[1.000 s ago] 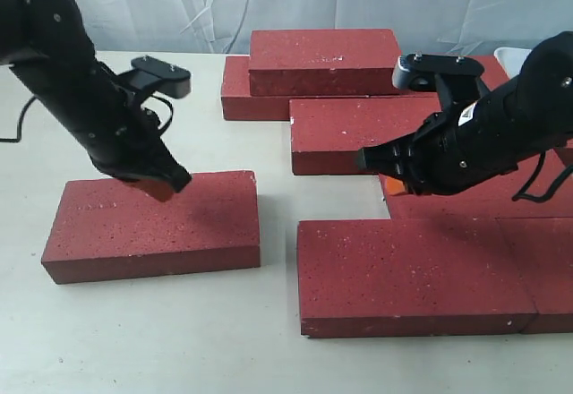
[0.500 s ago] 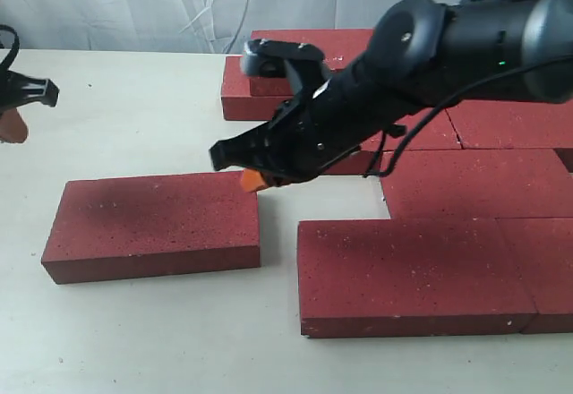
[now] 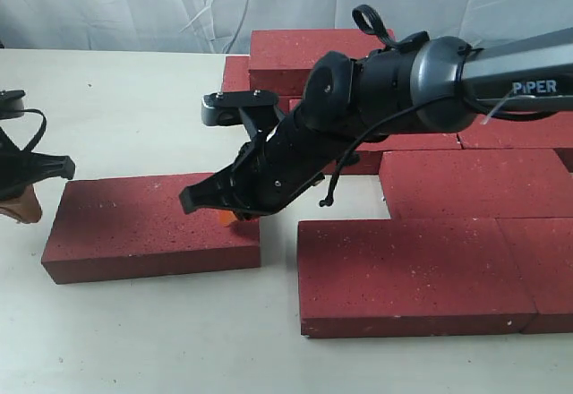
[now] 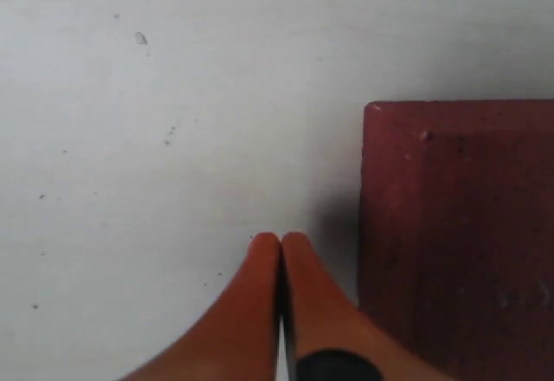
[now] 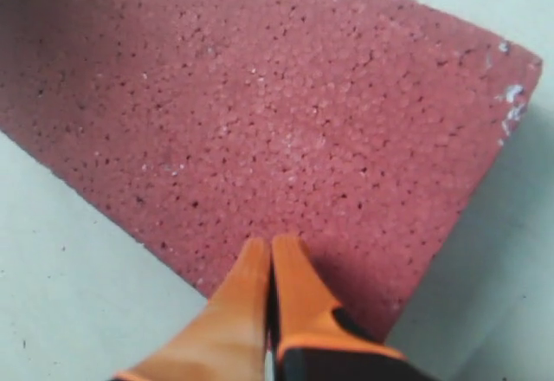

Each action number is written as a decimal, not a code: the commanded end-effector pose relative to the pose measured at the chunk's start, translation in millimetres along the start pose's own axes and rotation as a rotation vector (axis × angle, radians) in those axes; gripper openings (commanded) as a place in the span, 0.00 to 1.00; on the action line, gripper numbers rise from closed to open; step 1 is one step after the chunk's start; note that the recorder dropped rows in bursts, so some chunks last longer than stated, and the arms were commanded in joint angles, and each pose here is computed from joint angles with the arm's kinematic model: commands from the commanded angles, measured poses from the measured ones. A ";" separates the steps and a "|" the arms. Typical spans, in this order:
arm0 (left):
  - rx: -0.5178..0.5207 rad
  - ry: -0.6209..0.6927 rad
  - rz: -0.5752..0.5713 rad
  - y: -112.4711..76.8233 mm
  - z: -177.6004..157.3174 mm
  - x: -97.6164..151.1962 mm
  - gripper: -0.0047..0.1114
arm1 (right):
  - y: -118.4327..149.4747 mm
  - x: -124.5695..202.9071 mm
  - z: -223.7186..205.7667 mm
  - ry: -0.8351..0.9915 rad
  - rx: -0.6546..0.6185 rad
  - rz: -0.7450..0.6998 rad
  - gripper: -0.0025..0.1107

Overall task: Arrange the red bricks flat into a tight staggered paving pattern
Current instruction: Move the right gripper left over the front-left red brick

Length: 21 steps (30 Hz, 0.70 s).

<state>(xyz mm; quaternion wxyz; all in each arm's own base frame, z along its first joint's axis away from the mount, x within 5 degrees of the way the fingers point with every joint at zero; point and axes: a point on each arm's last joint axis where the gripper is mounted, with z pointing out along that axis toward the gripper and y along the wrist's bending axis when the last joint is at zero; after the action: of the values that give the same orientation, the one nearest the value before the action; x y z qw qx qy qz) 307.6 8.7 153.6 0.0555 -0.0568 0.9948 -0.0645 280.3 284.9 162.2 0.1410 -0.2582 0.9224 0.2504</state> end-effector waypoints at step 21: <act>0.202 -0.014 -0.056 -32.3 24.9 -5.7 0.04 | -17.4 -2.5 10.5 -0.021 0.132 -0.078 0.01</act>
<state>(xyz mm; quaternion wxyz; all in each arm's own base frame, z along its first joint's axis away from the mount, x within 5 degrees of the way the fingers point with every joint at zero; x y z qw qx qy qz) 319.7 -15.5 134.1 0.0677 -0.0713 0.9840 -0.1482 288.2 282.0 150.8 0.1645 -0.2791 0.9229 0.2081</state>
